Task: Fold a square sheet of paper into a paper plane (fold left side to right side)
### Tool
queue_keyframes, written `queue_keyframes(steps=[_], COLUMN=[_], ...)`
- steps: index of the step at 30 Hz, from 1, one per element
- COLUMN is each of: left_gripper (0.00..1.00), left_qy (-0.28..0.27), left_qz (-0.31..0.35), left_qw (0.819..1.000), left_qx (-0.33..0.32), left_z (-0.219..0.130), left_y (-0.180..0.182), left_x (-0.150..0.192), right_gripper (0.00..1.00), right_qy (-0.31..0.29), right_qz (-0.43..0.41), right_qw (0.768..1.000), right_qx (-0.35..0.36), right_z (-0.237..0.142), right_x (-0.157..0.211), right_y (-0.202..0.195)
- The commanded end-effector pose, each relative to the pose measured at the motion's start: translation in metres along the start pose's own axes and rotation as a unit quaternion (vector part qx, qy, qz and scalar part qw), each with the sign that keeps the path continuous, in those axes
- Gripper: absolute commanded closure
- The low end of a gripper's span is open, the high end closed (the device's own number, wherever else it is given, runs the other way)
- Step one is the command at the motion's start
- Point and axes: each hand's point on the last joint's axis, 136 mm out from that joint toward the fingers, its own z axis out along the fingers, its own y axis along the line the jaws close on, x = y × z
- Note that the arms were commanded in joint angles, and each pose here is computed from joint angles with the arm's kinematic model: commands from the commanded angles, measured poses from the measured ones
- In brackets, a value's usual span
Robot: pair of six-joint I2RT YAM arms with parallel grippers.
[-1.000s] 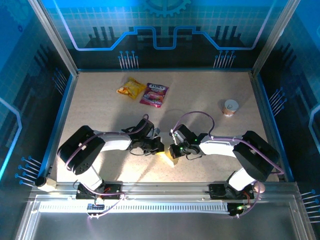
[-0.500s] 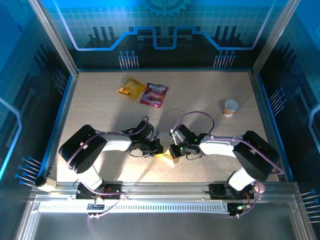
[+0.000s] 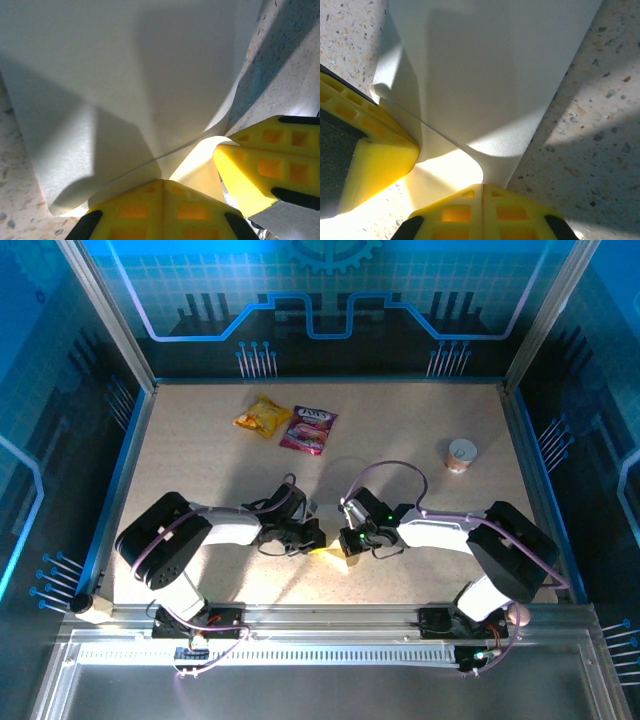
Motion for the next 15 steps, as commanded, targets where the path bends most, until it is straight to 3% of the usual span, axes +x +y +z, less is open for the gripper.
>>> queue_keyframes(steps=[1,9,12,15], left_gripper=[1.00,1.00,1.00,1.00], left_qy=[0.011,0.014,0.016,0.016], left_qz=[-0.040,-0.042,-0.042,-0.040], left_qw=[0.996,0.995,0.995,0.995], left_qx=[-0.073,-0.085,-0.086,-0.086], left_z=[0.001,0.004,0.005,0.005], left_y=[0.040,0.042,0.041,0.040], left_x=[0.014,0.014,0.014,0.013], right_gripper=[0.93,0.77,0.77,0.85], right_qy=[-0.004,-0.015,-0.007,0.004], right_qz=[-0.001,0.017,0.019,0.030], right_qw=[1.000,0.999,1.000,0.999], right_qx=[0.027,0.035,0.019,-0.039], right_z=[-0.020,-0.049,-0.054,-0.054], right_x=[-0.009,-0.012,-0.002,0.007], right_y=[-0.007,-0.022,-0.019,-0.001])
